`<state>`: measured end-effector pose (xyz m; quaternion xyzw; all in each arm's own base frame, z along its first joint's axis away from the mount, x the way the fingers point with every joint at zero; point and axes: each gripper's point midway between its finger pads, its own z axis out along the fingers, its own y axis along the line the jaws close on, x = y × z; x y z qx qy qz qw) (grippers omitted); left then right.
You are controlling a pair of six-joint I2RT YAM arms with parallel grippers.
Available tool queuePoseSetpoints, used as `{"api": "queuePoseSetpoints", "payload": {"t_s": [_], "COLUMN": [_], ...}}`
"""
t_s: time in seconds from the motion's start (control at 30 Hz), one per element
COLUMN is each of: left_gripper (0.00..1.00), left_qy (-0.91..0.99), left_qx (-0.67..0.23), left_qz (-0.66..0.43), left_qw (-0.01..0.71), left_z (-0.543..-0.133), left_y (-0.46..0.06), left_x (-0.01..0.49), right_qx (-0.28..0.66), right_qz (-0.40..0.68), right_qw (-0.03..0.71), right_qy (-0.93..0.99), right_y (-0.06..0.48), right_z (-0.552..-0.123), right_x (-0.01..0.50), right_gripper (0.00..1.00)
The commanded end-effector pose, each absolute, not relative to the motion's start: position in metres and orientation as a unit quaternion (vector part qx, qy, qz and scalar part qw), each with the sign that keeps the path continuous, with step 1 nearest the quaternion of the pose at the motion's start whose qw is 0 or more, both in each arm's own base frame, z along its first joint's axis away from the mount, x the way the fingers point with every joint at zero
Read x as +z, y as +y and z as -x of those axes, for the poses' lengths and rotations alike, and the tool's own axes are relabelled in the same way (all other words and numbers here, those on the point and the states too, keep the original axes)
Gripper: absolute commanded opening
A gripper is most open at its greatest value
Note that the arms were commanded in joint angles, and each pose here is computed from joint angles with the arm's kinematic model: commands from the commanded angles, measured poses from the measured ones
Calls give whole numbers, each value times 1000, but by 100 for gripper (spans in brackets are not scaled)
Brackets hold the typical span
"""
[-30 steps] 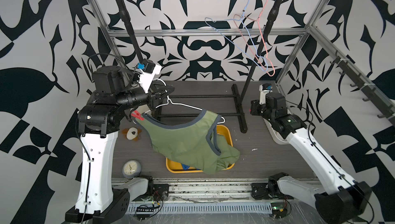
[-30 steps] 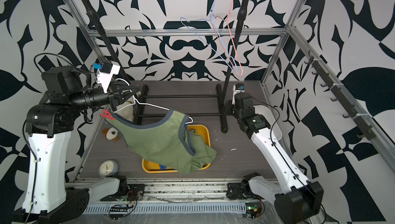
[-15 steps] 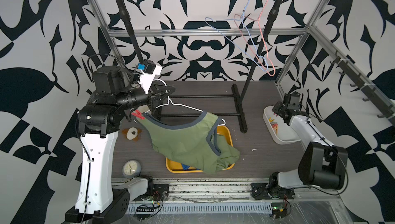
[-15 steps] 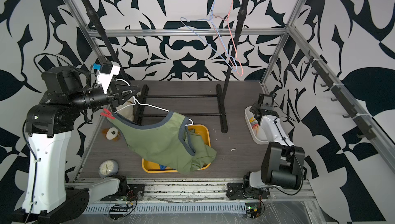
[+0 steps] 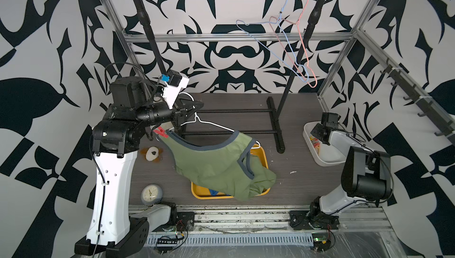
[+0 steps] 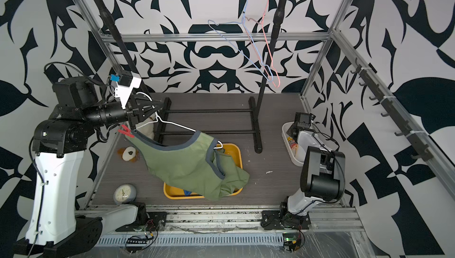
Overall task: Remove the clothespins securing tank tops to the hanger
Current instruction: Place the clothespin in the storage box, then adjust the hanger.
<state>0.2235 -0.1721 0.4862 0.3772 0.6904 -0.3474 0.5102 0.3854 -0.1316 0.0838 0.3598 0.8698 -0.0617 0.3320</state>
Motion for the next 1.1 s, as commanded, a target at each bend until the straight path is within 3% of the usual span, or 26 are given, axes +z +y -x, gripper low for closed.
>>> {"api": "queuePoseSetpoints", "payload": {"t_s": [0.0, 0.2, 0.4, 0.7, 0.87, 1.07], "left_gripper": [10, 10, 11, 11, 11, 11], "left_qy": [679, 679, 683, 687, 694, 696], "left_qx": [-357, -360, -357, -346, -333, -333], "left_qz": [-387, -386, -388, -396, -406, -420], "left_qw": [512, 510, 506, 502, 493, 479], "left_z": [-216, -214, -218, -230, -240, -246], "left_y": [-175, -177, -179, -185, -190, -198], "left_x": [489, 488, 482, 475, 463, 453], "right_qx": [-65, -66, -43, 62, 202, 345], "right_qz": [-366, -367, -363, -314, -198, 12], "right_qw": [341, 344, 418, 486, 532, 569], "right_qy": [863, 862, 832, 813, 798, 746], "right_y": [-135, -135, -128, -84, -14, 106], "right_z": [-386, -383, -367, -336, -333, -284], "right_x": [87, 96, 146, 200, 255, 363], "right_gripper": [36, 41, 40, 39, 34, 32]}}
